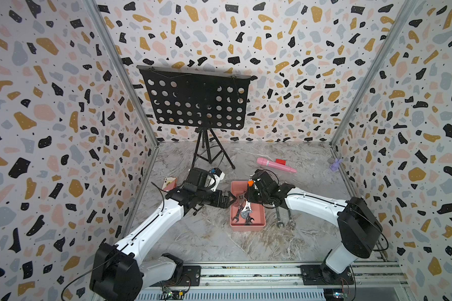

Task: Take out the wrench from the storage box
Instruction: Pick up the wrench from the storage box, then place the wrench at the center of the board.

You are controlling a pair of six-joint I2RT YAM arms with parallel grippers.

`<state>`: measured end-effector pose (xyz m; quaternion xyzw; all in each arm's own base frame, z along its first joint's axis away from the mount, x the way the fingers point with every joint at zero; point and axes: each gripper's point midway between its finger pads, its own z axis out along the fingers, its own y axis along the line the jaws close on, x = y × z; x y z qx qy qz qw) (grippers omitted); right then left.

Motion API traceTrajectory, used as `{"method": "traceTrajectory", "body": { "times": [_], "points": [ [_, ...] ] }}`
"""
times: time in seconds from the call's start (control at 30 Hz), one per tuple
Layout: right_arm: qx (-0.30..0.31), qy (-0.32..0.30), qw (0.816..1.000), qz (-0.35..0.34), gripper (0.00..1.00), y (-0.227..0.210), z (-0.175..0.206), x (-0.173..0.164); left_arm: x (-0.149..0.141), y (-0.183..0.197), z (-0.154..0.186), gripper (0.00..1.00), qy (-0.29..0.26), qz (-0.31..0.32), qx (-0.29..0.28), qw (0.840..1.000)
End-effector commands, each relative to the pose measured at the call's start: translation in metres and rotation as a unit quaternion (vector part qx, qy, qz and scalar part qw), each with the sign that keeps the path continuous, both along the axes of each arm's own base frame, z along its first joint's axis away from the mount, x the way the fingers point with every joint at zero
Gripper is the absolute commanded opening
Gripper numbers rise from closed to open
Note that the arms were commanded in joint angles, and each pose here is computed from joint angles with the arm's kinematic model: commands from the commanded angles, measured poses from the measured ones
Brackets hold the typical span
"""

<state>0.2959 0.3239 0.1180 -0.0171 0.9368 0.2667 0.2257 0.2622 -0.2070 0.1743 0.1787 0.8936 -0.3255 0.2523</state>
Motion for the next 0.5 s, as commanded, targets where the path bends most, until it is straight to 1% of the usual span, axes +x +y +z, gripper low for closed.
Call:
{"method": "traceTrajectory", "body": {
  "times": [0.0, 0.2, 0.33, 0.47],
  "points": [
    [0.029, -0.046, 0.999, 0.002, 0.0, 0.0, 0.044, 0.003, 0.003, -0.003, 0.01, 1.0, -0.008, -0.004, -0.012, 1.0],
    [0.031, -0.056, 0.998, -0.006, 0.0, -0.017, 0.061, 0.0, 0.005, -0.007, 0.015, 1.0, -0.007, -0.001, -0.027, 1.0],
    [0.025, -0.064, 0.997, -0.017, 0.0, -0.045, 0.075, -0.002, 0.007, -0.012, 0.02, 1.0, -0.009, -0.003, -0.037, 0.999],
    [0.015, -0.064, 0.998, -0.022, 0.0, -0.077, 0.082, -0.013, 0.008, -0.021, 0.025, 1.0, -0.009, -0.006, -0.047, 0.999]
  ]
}}
